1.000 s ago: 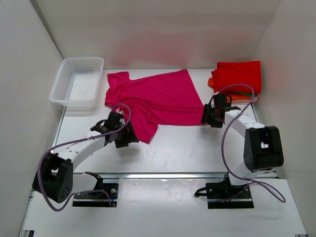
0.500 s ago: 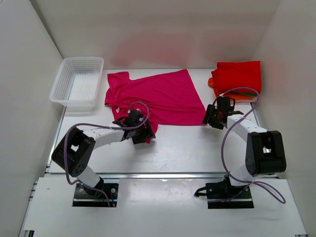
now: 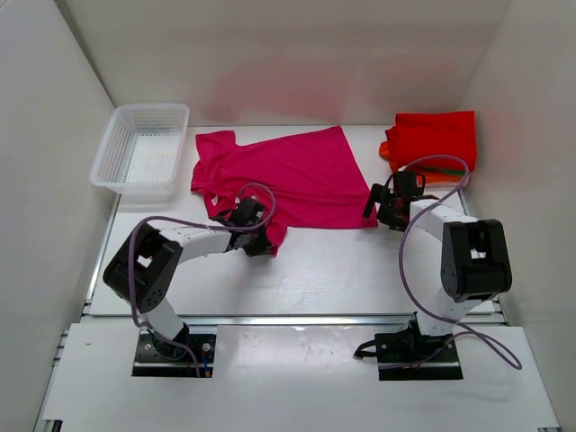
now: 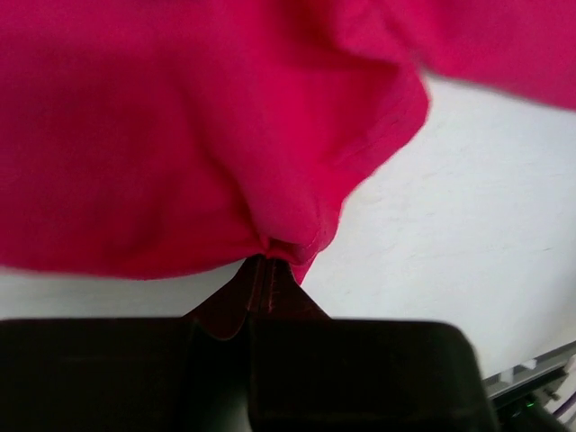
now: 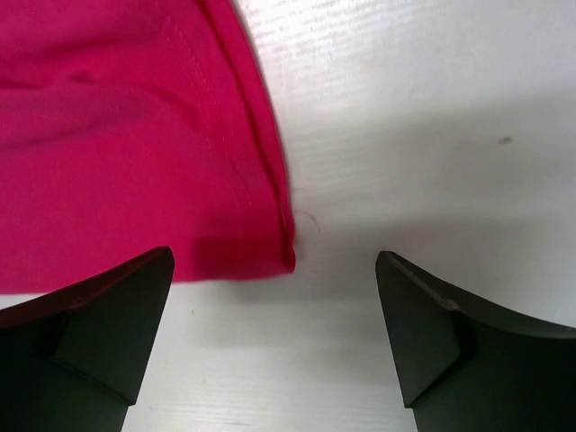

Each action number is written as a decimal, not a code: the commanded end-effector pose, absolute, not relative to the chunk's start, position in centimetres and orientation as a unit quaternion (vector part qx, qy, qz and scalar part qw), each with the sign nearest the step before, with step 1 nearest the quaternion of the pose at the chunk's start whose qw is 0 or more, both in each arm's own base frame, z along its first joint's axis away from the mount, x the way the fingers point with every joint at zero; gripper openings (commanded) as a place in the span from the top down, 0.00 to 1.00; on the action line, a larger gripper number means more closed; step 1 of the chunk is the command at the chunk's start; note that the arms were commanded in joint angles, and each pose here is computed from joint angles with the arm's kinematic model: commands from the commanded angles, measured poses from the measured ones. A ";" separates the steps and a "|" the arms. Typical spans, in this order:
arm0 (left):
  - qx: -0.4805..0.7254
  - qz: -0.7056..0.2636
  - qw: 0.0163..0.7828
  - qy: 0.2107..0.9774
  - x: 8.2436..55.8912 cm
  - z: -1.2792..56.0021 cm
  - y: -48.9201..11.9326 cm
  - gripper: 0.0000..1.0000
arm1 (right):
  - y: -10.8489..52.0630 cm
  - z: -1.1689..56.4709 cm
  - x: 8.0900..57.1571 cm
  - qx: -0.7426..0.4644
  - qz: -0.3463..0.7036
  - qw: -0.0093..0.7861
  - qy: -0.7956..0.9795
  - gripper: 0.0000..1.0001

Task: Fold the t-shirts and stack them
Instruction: Flatten out the tshirt

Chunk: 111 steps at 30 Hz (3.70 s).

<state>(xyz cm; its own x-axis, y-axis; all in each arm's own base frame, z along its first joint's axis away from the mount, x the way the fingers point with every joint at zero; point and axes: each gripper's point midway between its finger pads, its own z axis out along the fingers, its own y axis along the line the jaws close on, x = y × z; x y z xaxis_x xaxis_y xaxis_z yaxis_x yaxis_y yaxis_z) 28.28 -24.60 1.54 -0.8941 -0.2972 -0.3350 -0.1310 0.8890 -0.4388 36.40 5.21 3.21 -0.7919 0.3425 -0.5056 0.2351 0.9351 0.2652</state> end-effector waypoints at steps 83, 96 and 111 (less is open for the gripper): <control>-0.133 -0.254 0.446 0.848 25.0 24.6 -9.2 1.00 | 7.6 18.5 32.2 0.031 0.237 0.372 0.897 1.00; -0.139 -0.300 0.329 0.885 14.3 12.6 -10.8 1.00 | 11.3 7.2 17.0 0.114 0.229 0.185 0.949 1.00; -0.113 -0.281 0.400 0.865 24.3 17.5 -10.3 1.00 | 10.9 7.9 18.0 0.109 0.268 0.211 0.934 1.00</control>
